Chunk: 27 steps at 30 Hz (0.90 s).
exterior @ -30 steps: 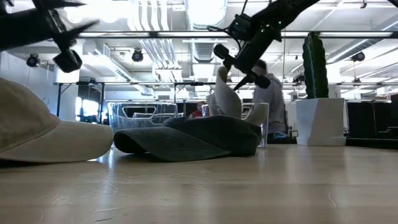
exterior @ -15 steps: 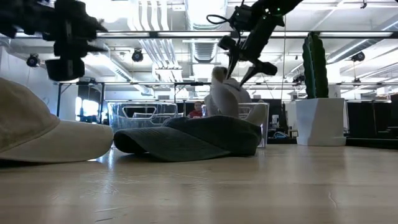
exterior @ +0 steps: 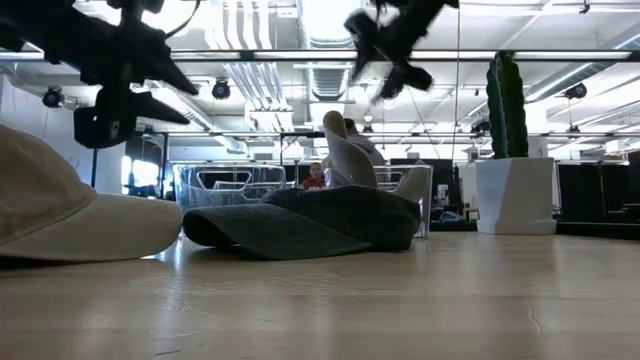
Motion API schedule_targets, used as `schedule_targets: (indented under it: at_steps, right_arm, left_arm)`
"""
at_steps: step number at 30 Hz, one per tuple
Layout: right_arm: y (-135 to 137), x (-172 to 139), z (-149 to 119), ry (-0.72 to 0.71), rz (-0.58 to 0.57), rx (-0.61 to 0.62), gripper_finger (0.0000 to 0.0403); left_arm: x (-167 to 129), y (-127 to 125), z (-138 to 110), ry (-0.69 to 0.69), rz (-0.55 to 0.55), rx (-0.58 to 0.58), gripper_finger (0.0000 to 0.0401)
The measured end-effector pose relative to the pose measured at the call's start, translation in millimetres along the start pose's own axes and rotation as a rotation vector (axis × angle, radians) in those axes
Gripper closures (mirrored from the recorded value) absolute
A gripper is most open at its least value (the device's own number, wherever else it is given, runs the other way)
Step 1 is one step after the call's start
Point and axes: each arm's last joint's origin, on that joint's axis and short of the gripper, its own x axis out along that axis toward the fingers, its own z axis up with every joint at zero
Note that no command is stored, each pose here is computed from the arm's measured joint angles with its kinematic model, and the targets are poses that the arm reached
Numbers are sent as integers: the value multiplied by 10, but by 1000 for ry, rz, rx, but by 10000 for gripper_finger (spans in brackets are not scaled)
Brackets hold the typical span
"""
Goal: Pick & Place hat
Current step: Put the middle brown cap into the right transparent bin
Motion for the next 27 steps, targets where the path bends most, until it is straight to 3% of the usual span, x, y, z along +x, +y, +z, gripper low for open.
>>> schedule_targets:
  at_steps: [5,11,16,21,27]
  right_arm:
    - [452,-58,45,-102,178,-71,160]
    - [881,368,-32,-1,249,-88,163]
    - [1241,744,-92,33,279,-113,164]
    - [1270,1099,-129,136,154,-177,171]
    - [851,1397,-215,325,-108,-213,177]
  left_arm:
    - [-10,93,-51,39,97,13,250]
    - [-42,266,-101,73,274,27,250]
    - [-49,290,-102,62,302,35,250]
    - [-49,290,-103,61,302,36,250]
    - [-51,281,-110,64,293,52,250]
